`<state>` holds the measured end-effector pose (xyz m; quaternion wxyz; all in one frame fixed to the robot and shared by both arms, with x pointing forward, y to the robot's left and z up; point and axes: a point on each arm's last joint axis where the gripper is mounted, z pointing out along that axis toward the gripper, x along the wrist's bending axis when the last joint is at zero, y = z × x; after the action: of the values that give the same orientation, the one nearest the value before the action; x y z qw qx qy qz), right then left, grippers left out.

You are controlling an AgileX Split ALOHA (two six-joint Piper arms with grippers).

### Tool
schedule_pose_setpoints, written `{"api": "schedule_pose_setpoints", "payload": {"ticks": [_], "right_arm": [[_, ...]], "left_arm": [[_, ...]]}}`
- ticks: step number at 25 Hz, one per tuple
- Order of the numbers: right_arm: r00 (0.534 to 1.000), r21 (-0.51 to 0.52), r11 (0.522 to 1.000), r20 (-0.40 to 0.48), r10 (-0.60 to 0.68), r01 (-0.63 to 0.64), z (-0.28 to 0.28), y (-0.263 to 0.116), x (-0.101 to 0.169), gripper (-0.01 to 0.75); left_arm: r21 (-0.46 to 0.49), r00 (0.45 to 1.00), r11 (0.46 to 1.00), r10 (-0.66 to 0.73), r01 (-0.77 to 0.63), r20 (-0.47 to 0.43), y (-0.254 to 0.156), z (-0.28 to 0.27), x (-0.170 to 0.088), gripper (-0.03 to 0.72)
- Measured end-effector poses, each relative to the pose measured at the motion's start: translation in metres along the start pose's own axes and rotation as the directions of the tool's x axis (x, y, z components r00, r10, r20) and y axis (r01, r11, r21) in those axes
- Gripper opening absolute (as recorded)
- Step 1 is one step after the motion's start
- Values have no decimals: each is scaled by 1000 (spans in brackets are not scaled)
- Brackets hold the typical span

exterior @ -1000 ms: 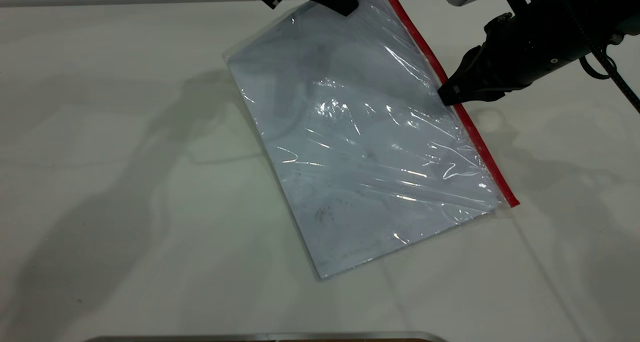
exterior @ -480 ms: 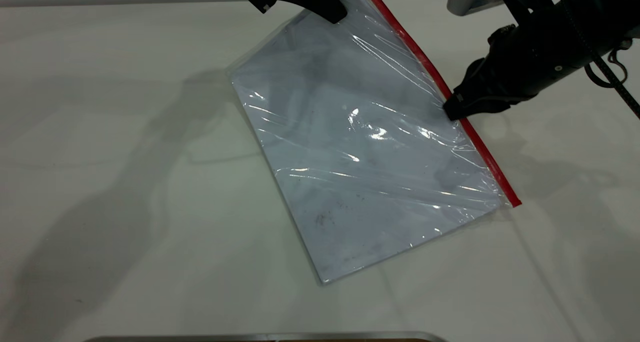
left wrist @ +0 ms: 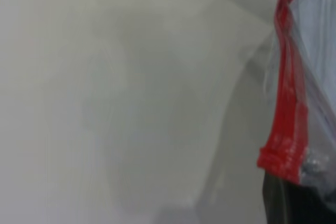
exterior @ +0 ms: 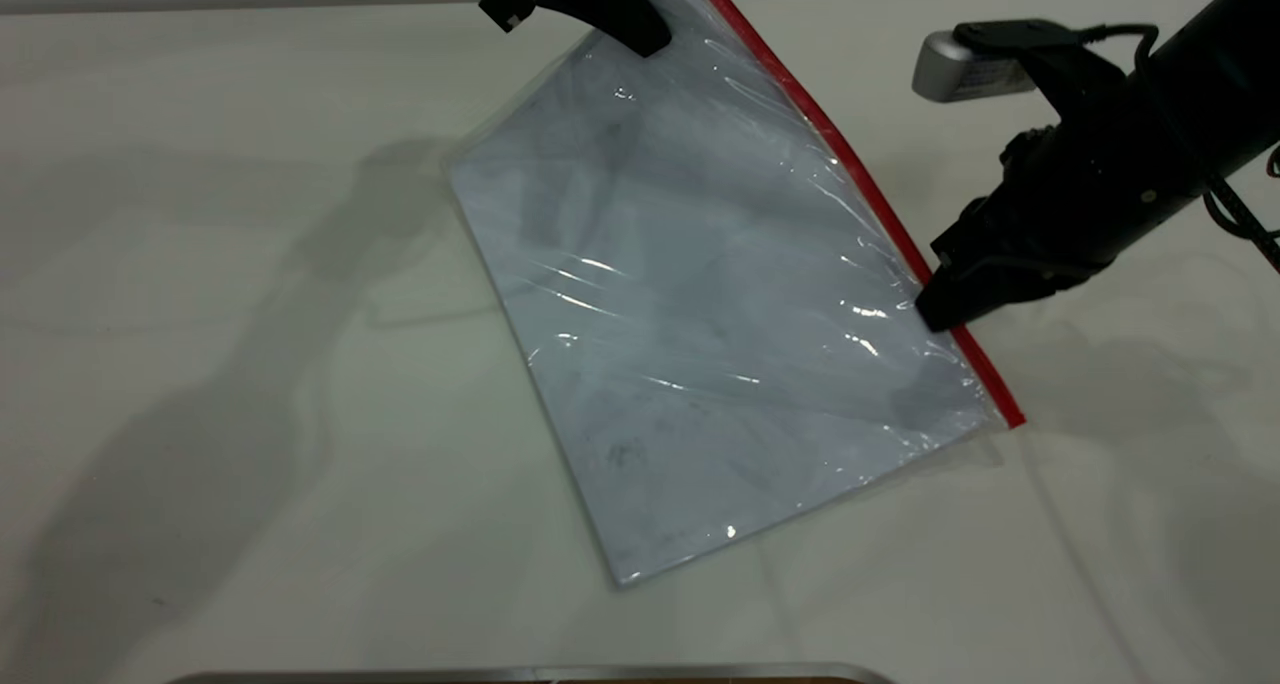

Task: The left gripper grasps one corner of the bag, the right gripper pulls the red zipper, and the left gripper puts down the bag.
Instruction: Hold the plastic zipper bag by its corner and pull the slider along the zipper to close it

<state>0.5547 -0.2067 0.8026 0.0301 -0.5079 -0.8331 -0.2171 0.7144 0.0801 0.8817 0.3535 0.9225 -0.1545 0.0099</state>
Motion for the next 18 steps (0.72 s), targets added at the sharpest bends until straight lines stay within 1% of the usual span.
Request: {"api": "schedule_pose_setpoints", "payload": {"ticks": [9,15,18], "right_arm": [[983,133,990,-175,64,-41,-2,-12,16,61],[963,222,975,-254,89,-31,-5,-20,24,62],[956,247,969,-280,89,-18,-7,-22,27,65]], "left_arm": [[25,1000,1000,12,-12,7,-1,-3,0,52],[28,1000,1000,13,-13,8,-1,-4,0,52],[29,1000,1000,12,-12,7,-2,-4,0,52]]}}
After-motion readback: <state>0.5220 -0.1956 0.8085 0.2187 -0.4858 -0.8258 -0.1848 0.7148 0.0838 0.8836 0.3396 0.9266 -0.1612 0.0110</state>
